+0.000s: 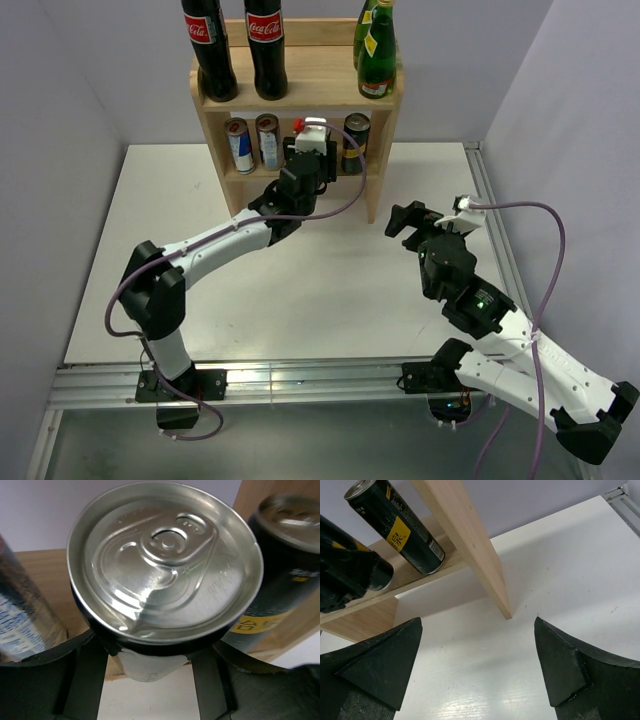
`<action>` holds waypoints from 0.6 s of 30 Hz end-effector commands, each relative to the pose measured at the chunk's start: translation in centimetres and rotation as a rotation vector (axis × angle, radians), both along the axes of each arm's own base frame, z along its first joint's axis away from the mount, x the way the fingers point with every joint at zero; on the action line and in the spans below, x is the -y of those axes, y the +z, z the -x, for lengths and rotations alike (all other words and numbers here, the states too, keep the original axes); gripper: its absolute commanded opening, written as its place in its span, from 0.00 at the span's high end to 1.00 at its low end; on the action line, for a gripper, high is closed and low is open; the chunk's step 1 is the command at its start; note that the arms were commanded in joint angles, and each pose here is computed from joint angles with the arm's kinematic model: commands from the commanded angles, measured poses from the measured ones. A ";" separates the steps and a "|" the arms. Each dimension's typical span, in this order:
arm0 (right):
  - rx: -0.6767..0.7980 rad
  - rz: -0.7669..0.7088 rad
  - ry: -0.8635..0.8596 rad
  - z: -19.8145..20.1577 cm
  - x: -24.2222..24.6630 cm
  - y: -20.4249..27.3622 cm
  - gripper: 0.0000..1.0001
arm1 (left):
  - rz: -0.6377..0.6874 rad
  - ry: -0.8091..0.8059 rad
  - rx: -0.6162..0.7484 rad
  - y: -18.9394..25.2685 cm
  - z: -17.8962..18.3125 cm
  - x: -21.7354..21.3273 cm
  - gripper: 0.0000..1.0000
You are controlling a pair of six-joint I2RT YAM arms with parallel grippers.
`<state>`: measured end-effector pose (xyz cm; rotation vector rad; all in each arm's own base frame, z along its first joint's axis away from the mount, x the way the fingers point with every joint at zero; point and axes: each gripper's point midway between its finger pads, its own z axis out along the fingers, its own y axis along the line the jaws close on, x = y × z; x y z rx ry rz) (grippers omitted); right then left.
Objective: Place and organize the beverage onto the shelf
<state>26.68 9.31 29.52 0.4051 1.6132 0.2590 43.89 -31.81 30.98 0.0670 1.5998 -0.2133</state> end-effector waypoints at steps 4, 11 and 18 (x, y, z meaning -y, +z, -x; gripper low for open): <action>0.014 -0.011 -0.033 0.2 0.7 -0.1 0.00 | 0.093 -0.027 0.116 5.4 -1.9 0.8 1.00; 0.007 -0.007 -0.029 0.2 0.6 -0.6 0.00 | 0.127 -0.031 0.120 5.4 -2.5 1.5 1.00; 0.001 -0.010 -0.022 0.1 0.3 -1.0 0.00 | 0.151 -0.031 0.110 4.9 -2.7 1.7 0.86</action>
